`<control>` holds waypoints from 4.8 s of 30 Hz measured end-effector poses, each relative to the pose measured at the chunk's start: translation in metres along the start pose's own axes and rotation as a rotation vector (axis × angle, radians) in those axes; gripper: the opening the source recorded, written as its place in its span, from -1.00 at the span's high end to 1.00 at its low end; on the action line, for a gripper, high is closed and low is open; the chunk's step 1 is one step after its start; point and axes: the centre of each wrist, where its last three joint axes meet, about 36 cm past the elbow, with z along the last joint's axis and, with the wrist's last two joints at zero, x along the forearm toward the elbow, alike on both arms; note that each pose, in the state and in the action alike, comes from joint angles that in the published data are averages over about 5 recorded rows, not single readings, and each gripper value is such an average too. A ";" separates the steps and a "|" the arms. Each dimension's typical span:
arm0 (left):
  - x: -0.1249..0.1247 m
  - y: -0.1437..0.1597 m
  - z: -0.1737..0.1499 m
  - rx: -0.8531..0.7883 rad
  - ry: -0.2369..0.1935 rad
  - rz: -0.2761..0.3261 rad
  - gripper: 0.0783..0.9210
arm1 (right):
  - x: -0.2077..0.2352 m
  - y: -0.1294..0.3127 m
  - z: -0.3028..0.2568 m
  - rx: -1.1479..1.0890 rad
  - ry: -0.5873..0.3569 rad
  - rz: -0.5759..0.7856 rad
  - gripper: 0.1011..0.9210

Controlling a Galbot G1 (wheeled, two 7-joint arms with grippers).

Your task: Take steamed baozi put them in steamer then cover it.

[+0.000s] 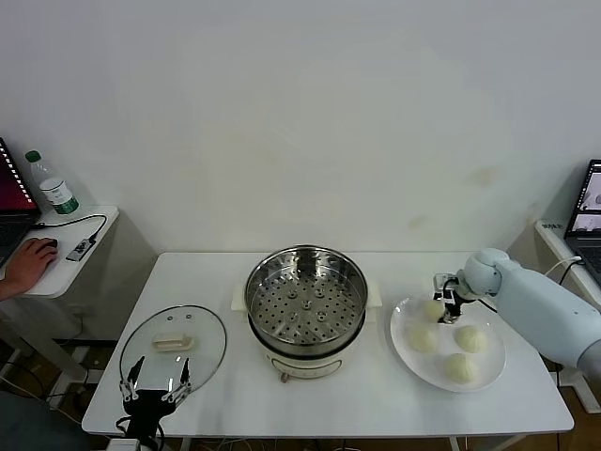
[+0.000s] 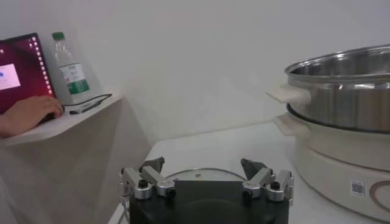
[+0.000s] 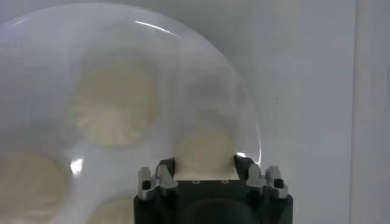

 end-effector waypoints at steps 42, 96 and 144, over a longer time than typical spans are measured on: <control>-0.010 0.012 -0.002 0.030 -0.001 0.016 -0.77 | 0.190 -0.084 -0.207 0.606 -0.410 0.115 -0.20; -0.015 0.015 -0.016 0.043 -0.040 0.001 -0.77 | 0.217 -0.082 -0.238 0.835 -0.172 0.061 -0.76; -0.019 0.023 -0.010 0.026 -0.020 -0.018 -0.77 | 0.053 0.068 -0.045 0.111 -0.068 -0.088 -0.76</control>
